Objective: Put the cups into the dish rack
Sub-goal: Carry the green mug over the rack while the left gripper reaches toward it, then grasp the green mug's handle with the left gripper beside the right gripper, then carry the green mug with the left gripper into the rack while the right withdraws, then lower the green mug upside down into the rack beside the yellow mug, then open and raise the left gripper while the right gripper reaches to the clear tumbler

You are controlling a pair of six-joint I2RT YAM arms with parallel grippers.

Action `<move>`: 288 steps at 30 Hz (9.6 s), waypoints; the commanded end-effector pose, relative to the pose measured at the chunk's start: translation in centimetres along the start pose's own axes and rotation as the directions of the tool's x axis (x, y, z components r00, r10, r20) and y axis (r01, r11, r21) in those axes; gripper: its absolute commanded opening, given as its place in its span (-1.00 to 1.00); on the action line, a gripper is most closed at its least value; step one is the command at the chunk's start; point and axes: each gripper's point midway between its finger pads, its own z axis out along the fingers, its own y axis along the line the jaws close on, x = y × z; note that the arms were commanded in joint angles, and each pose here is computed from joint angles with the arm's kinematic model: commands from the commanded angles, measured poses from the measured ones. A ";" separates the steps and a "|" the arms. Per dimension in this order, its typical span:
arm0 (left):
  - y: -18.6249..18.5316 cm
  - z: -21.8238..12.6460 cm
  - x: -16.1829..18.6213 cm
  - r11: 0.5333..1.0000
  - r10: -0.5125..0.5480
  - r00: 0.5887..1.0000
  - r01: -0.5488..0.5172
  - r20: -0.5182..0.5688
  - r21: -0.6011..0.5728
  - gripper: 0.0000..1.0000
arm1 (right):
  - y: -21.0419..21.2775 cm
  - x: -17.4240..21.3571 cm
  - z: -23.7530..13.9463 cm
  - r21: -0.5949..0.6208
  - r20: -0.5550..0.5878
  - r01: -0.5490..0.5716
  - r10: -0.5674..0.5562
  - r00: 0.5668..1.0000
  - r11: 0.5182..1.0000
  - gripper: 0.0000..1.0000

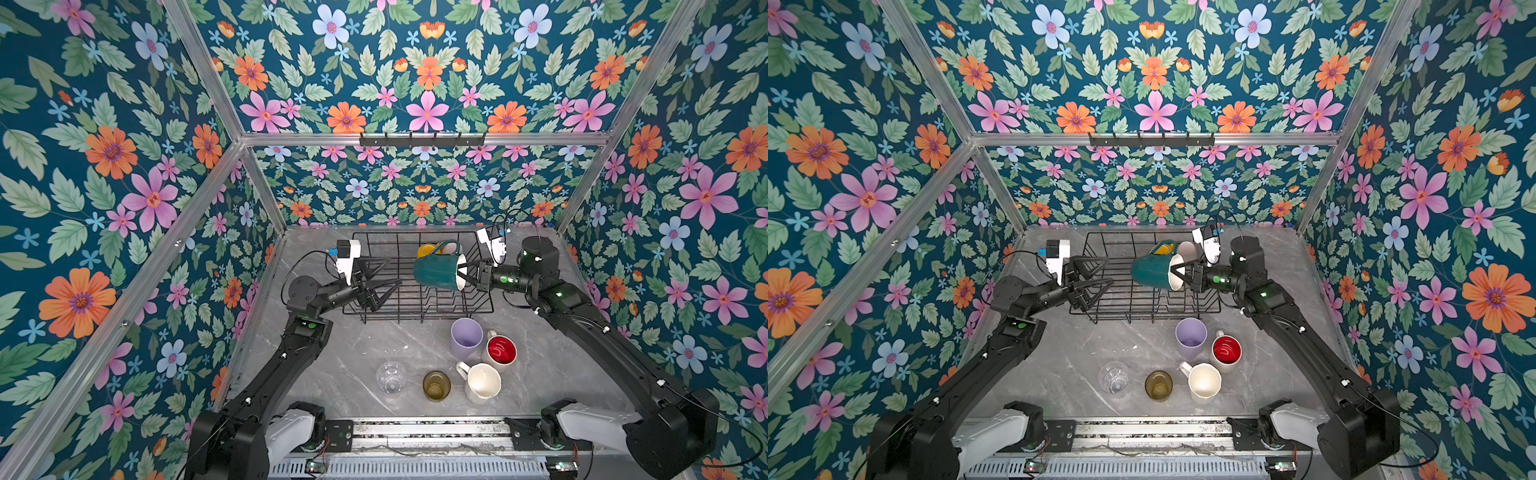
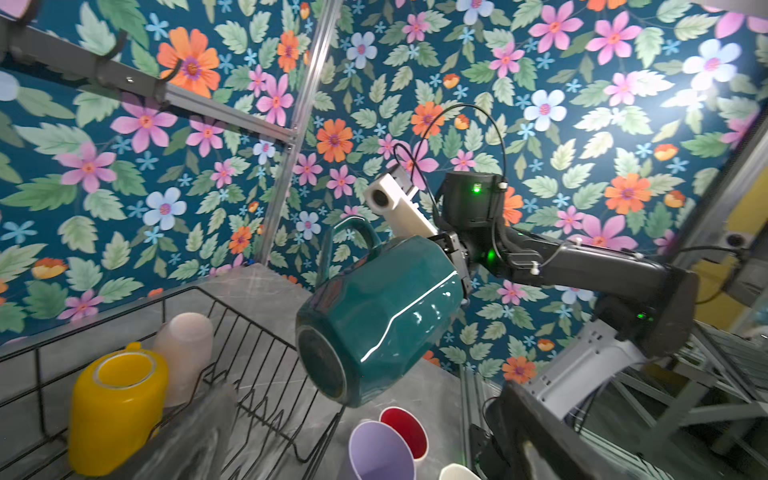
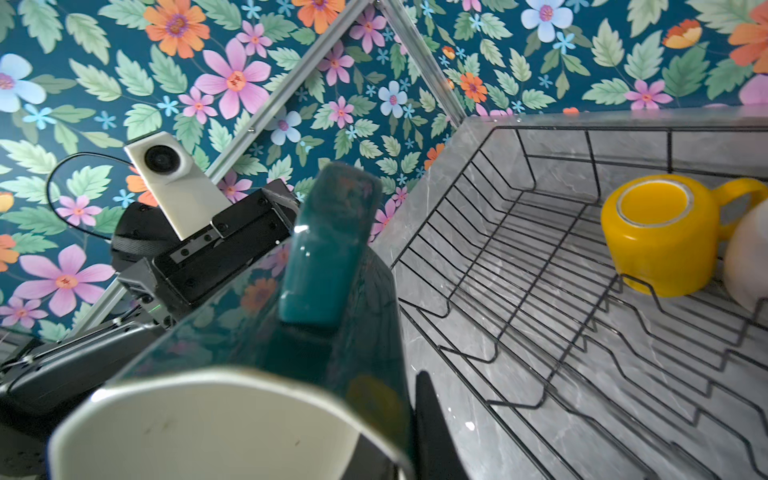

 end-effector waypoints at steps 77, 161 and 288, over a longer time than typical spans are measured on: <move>-6.9 -0.9 -0.7 0.954 0.052 0.998 -0.043 -0.022 0.298 0.57 | 12.2 -0.1 7.3 -0.466 0.003 0.265 -0.298 0.955 0.844 -1.00; 14.3 8.3 13.3 0.800 0.079 0.339 -0.583 -0.938 -0.143 -1.00 | -8.8 1.4 -7.6 0.546 0.175 -0.139 0.050 0.983 0.826 0.98; 14.0 -11.7 -3.8 0.301 0.234 0.971 -0.129 -0.058 -0.945 0.99 | 1.6 18.4 5.6 0.291 -0.575 0.202 0.002 0.818 0.935 0.44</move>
